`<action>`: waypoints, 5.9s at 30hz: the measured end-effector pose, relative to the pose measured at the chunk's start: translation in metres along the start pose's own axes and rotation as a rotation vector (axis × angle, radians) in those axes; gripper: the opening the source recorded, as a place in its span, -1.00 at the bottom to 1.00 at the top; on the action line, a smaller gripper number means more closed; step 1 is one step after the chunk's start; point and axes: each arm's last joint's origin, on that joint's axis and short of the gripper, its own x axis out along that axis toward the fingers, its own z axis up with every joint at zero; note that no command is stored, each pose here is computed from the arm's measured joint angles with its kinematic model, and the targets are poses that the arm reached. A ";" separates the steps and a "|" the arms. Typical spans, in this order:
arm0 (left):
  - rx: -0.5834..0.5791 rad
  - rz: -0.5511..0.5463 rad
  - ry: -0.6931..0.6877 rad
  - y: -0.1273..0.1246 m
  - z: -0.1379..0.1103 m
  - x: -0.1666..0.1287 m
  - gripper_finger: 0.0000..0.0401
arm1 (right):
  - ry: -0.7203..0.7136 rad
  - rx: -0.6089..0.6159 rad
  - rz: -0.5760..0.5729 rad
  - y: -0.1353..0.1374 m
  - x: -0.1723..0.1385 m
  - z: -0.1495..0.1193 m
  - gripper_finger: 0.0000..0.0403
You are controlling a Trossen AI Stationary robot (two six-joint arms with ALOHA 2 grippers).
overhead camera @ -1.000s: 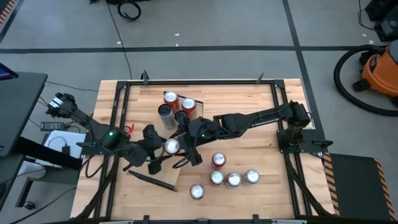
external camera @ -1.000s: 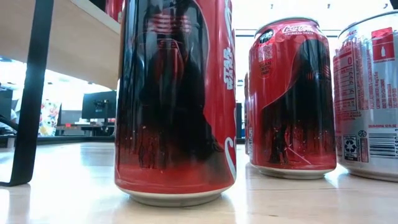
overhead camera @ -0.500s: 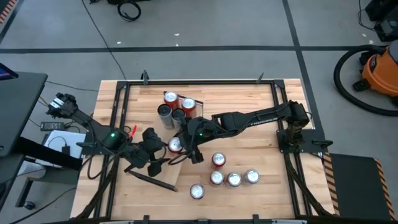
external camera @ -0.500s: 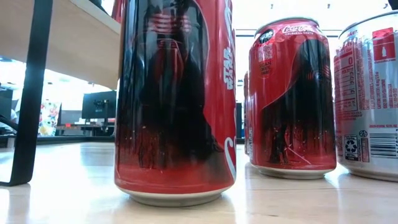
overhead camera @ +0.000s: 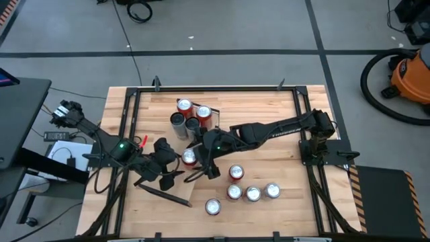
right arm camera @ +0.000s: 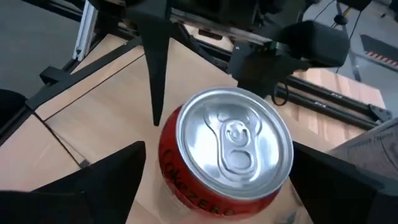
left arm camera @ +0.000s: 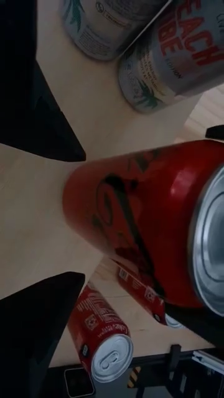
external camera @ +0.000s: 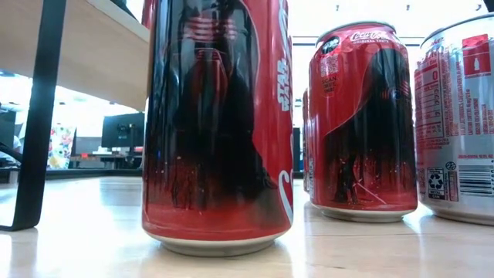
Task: Place canned beverage on shelf
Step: Put the top red soda can on the shelf
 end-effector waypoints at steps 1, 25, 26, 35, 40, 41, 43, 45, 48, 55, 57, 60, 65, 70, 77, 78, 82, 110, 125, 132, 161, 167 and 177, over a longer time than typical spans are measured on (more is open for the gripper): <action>0.004 -0.002 0.002 0.000 0.000 0.000 0.57 | 0.001 -0.004 -0.010 0.001 0.000 0.000 0.93; 0.006 -0.142 -0.008 -0.008 -0.010 -0.035 0.57 | -0.117 -0.099 -0.118 0.034 -0.072 0.038 0.90; 0.004 -0.141 -0.009 -0.008 -0.010 -0.035 0.57 | -0.103 -0.097 -0.134 0.036 -0.076 0.037 0.89; 0.052 -0.100 -0.009 -0.008 -0.017 -0.038 0.57 | 0.110 0.019 -0.170 0.047 -0.113 0.016 0.85; 0.045 -0.092 -0.016 -0.008 -0.017 -0.038 0.57 | 0.196 0.084 -0.172 0.051 -0.108 -0.012 0.85; 0.040 -0.092 -0.016 -0.008 -0.017 -0.038 0.57 | 0.205 0.094 -0.172 0.053 -0.107 -0.017 0.85; 0.040 -0.092 -0.016 -0.008 -0.017 -0.038 0.57 | 0.223 0.108 -0.171 0.056 -0.104 -0.026 0.85; 0.049 -0.090 -0.017 -0.008 -0.016 -0.038 0.57 | 0.233 0.112 -0.169 0.059 -0.101 -0.036 0.85; 0.072 -0.054 -0.052 -0.007 -0.015 -0.038 0.57 | 0.189 0.108 -0.163 0.067 -0.094 -0.046 0.85; 0.091 0.183 -0.300 -0.006 -0.006 -0.036 0.51 | 0.083 -0.021 -0.211 0.077 -0.085 -0.065 0.85; 0.099 0.173 -0.313 -0.008 -0.004 -0.037 0.48 | 0.062 -0.043 -0.220 0.073 -0.090 -0.063 0.85; 0.095 0.163 -0.342 -0.011 -0.001 -0.038 0.43 | 0.029 -0.065 -0.236 0.067 -0.096 -0.059 0.84; 0.035 0.188 -0.412 -0.016 0.005 -0.034 0.38 | -0.071 -0.042 -0.212 0.059 -0.090 -0.050 0.83; 0.080 0.228 -0.429 -0.024 0.005 -0.025 0.35 | -0.062 -0.053 -0.181 0.062 -0.073 -0.055 0.83; 0.101 0.220 -0.452 -0.027 0.008 -0.025 0.35 | -0.050 -0.037 -0.199 0.061 -0.073 -0.056 0.83; 0.103 0.220 -0.451 -0.027 0.008 -0.025 0.35 | -0.046 -0.036 -0.196 0.061 -0.073 -0.056 0.83; 0.093 0.233 -0.451 -0.025 0.010 -0.022 0.34 | -0.019 -0.025 -0.193 0.060 -0.071 -0.059 0.83; 0.098 0.225 -0.426 -0.024 0.011 -0.016 0.34 | -0.008 -0.005 -0.182 0.057 -0.070 -0.061 0.83; 0.171 0.249 -0.535 -0.038 0.016 -0.030 0.34 | -0.009 -0.005 -0.183 0.057 -0.070 -0.061 0.83; 0.300 0.151 -0.459 -0.047 -0.004 -0.038 0.34 | -0.013 -0.004 -0.183 0.057 -0.070 -0.061 0.83; 0.149 0.192 -0.334 -0.030 -0.019 -0.028 0.34 | -0.019 -0.016 -0.141 0.053 -0.047 -0.065 0.83; 0.165 0.151 -0.318 -0.034 -0.021 -0.031 0.34 | -0.029 -0.029 -0.137 0.060 -0.055 -0.062 0.83; 0.157 0.141 -0.331 -0.035 -0.019 -0.031 0.34 | -0.002 -0.029 -0.108 0.062 -0.055 -0.065 0.83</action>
